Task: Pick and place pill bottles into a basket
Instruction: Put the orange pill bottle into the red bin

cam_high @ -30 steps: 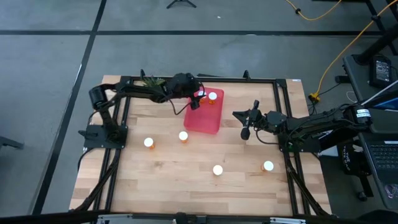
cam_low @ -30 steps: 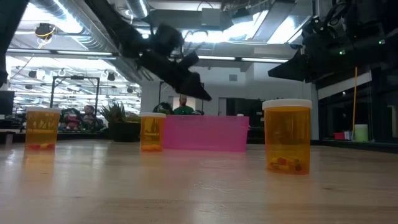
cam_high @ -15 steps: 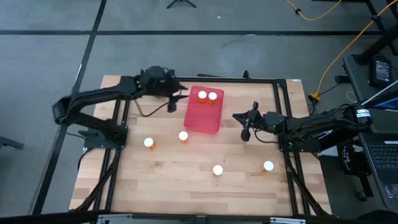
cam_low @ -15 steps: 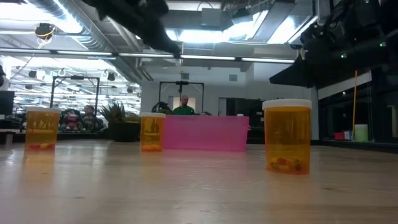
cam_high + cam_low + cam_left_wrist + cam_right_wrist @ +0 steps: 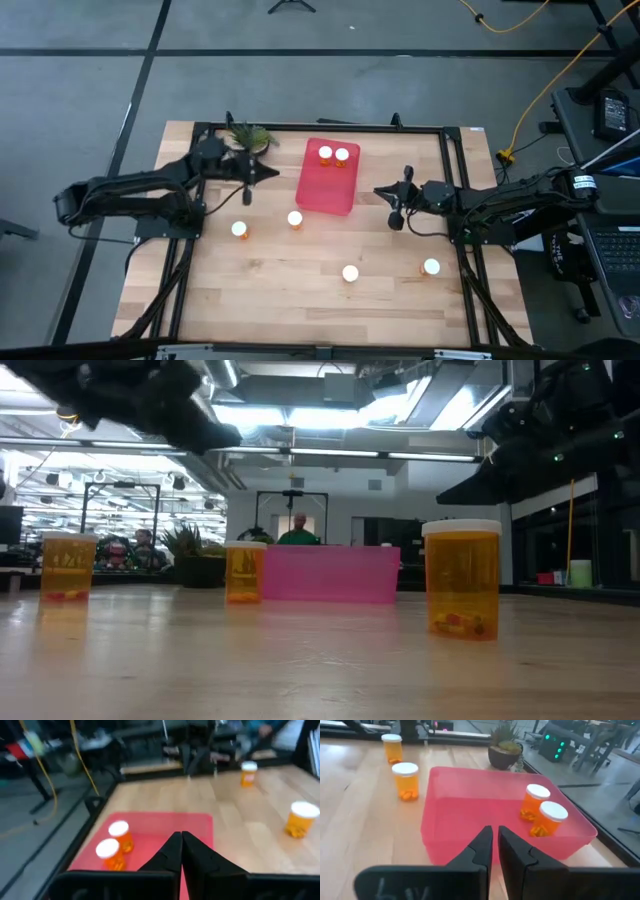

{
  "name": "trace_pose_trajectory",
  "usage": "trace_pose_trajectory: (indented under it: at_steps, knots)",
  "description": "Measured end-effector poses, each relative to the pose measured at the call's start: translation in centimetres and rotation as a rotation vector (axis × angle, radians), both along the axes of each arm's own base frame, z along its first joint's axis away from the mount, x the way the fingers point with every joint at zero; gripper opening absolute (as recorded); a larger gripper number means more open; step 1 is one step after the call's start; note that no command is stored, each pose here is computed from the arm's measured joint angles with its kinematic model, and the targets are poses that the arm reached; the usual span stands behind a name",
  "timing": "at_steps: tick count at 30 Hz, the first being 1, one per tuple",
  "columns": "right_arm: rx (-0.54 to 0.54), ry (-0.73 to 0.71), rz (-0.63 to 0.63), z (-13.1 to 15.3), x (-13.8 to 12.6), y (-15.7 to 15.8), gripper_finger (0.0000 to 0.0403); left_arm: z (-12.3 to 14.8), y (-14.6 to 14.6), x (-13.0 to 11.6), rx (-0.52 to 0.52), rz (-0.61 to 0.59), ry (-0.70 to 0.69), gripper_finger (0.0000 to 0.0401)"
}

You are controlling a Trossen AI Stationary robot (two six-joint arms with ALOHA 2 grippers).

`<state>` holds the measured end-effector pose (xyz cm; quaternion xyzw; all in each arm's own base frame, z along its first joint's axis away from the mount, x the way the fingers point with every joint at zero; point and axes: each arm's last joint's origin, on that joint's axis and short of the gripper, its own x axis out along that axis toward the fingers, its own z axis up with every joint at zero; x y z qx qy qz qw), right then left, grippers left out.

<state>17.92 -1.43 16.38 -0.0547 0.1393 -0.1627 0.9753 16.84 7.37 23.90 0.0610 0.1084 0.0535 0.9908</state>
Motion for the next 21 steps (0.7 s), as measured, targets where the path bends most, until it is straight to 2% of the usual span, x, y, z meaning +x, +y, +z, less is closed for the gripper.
trace_pose_trajectory:
  at_steps: [2, 7, 11, 15, 21]
  knots:
    - [0.008, 0.004, 0.056, 0.0, 0.0, 0.1, 0.0035, -0.9, -0.3, -0.7, -0.006, 0.027, -0.049, 0.0002]
    - [0.06, 0.031, 0.312, -0.3, 0.1, 0.7, 0.0035, -1.9, -0.8, -1.8, -0.021, 0.034, -0.13, 0.0003]
    - [0.114, 0.043, 0.437, -0.6, -0.1, 0.4, 0.0035, -1.9, -0.9, -1.9, -0.028, 0.035, -0.138, 0.0002]
    - [0.163, 0.06, 0.488, -1.4, -0.7, -0.4, 0.0032, -1.7, -0.9, -1.9, -0.039, 0.036, -0.159, 0.0005]
    - [0.189, -0.014, 0.691, -1.7, -1.4, 0.1, 0.0005, -1.8, -0.9, -1.9, -0.045, 0.038, -0.157, 0.0003]
